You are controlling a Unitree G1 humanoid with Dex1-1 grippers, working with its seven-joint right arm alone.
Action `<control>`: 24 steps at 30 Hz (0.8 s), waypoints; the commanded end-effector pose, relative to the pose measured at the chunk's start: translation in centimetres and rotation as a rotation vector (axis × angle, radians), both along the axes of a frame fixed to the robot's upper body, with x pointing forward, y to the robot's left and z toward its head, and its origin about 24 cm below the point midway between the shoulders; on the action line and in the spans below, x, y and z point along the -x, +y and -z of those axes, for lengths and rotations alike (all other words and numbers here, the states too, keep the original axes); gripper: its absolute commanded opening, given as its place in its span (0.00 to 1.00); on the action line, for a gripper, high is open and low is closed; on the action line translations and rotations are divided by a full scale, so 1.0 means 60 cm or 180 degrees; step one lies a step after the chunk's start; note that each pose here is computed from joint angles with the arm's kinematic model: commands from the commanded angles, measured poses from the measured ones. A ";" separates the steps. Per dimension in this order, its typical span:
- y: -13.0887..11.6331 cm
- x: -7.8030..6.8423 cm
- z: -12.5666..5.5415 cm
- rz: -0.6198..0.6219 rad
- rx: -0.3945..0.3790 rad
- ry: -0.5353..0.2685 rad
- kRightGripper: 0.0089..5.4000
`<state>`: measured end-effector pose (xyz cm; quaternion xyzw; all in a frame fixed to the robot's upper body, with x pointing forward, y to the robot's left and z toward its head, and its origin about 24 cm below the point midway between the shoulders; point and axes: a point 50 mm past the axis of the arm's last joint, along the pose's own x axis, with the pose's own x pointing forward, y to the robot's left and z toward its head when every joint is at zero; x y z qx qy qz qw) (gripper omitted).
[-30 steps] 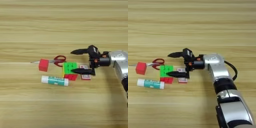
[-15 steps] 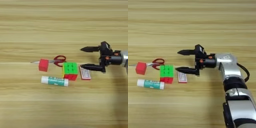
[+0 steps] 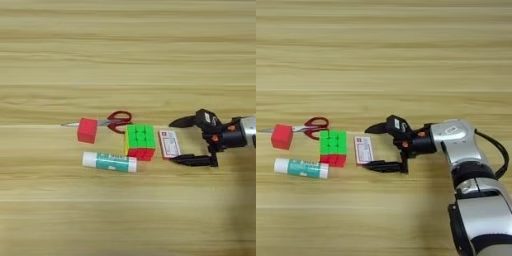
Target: Move the objects on the table
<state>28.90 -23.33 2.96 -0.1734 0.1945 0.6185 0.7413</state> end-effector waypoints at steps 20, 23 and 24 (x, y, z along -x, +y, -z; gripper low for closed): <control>0.016 -0.038 -0.035 0.0001 0.0165 -0.0422 0.79; 0.015 -0.038 -0.035 0.0015 0.0170 -0.0426 0.74; 0.015 -0.039 -0.036 0.0020 0.0168 -0.0428 0.74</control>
